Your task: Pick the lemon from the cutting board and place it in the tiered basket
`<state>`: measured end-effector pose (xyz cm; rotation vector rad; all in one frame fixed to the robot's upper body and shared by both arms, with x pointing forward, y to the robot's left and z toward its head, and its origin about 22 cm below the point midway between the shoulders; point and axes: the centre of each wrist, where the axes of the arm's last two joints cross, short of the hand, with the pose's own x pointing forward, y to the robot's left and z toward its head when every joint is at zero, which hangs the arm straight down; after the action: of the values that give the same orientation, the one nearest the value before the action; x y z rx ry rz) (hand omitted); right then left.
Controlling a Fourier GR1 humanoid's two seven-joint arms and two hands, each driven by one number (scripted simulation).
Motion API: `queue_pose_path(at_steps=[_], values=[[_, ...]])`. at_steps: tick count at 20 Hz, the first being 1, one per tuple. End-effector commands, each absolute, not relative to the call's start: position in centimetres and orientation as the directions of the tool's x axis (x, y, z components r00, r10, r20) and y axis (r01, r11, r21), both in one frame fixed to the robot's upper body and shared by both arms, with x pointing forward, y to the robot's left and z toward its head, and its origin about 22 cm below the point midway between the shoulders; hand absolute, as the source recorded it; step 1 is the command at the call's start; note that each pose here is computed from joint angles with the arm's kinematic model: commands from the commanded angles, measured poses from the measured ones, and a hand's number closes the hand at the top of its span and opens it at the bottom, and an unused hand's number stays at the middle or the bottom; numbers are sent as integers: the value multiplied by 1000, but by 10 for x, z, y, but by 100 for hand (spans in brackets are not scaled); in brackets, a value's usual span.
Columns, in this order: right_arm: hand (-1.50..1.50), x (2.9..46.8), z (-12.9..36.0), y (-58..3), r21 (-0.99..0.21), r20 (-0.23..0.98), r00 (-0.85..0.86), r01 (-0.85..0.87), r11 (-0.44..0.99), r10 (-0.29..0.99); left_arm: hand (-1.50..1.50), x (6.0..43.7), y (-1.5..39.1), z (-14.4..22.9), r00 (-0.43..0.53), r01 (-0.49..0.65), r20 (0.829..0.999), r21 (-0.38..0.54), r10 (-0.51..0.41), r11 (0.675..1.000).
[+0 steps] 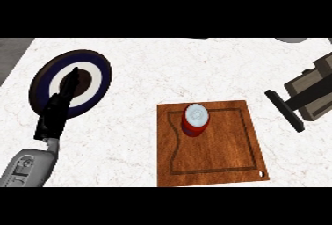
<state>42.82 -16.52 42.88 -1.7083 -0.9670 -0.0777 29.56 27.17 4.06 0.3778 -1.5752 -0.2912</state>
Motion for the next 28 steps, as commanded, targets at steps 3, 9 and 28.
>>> queue_pose_path(at_steps=[3, 9, 28], values=[[150, 438, 436, -189, -818, 482, 754, 570, -78, 446, 0, 294, 262, 41, -6, -61, 911, 412, -413, 909], [150, 447, 428, -215, -883, 291, 882, 396, -250, 370, 0, 283, 283, 36, 3, -66, 914, 405, -406, 912], [150, 439, 422, -296, -956, 195, 898, 264, -126, 394, 0, 282, 293, 42, 19, -116, 908, 417, -418, 901]])
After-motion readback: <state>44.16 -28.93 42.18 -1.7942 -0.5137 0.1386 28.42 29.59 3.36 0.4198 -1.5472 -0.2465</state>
